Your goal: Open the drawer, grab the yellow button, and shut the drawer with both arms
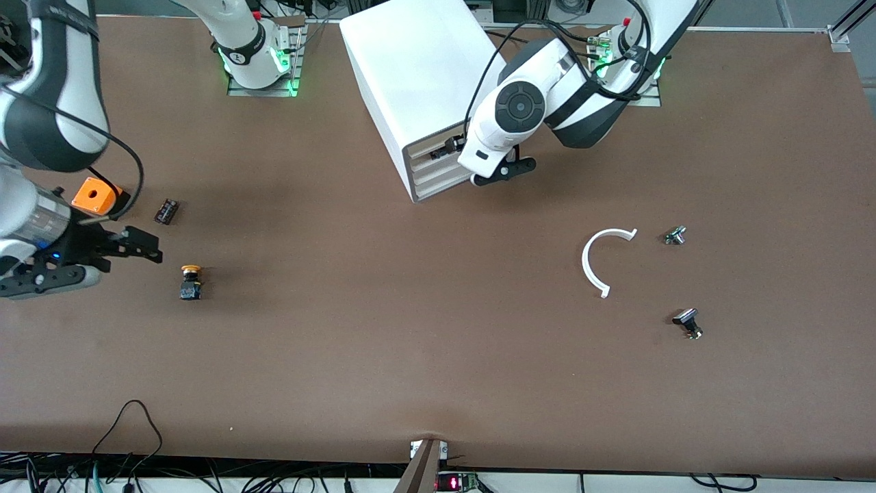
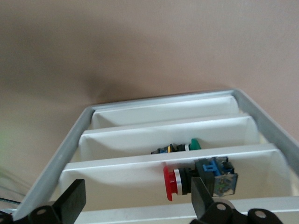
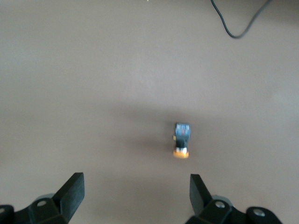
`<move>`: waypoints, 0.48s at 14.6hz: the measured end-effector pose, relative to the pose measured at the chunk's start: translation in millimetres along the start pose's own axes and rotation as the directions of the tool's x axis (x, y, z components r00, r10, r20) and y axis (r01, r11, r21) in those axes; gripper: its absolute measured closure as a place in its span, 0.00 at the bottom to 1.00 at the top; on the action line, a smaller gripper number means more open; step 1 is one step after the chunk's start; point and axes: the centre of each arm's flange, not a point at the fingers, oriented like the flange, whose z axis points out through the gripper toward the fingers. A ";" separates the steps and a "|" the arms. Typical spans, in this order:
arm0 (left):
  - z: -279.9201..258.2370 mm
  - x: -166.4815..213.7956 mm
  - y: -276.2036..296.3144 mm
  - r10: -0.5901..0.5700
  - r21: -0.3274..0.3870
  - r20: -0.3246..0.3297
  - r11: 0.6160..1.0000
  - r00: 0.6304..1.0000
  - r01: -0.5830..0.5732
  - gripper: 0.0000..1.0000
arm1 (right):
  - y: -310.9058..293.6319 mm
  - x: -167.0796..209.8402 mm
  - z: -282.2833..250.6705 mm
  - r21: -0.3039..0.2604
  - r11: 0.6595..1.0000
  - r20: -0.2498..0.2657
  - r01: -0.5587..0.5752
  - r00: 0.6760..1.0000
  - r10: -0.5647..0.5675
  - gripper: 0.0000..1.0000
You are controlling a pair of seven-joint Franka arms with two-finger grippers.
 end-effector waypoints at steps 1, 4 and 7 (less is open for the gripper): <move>-19.3 12.0 -5.8 -0.007 -0.013 0.000 1.000 1.000 0.007 0.00 | -10.5 -4.0 -21.7 -0.006 1.000 0.015 -0.019 1.000 0.019 0.00; -89.4 57.1 -39.2 0.030 -0.054 -0.004 0.998 1.000 -0.031 0.00 | -42.5 -26.5 -79.3 -0.012 0.996 0.030 -0.088 0.996 0.088 0.00; -149.7 94.1 -88.7 0.084 0.012 -0.060 0.996 0.995 -0.084 0.00 | -57.3 -59.0 -124.8 -0.012 0.991 0.036 -0.133 0.990 0.134 0.00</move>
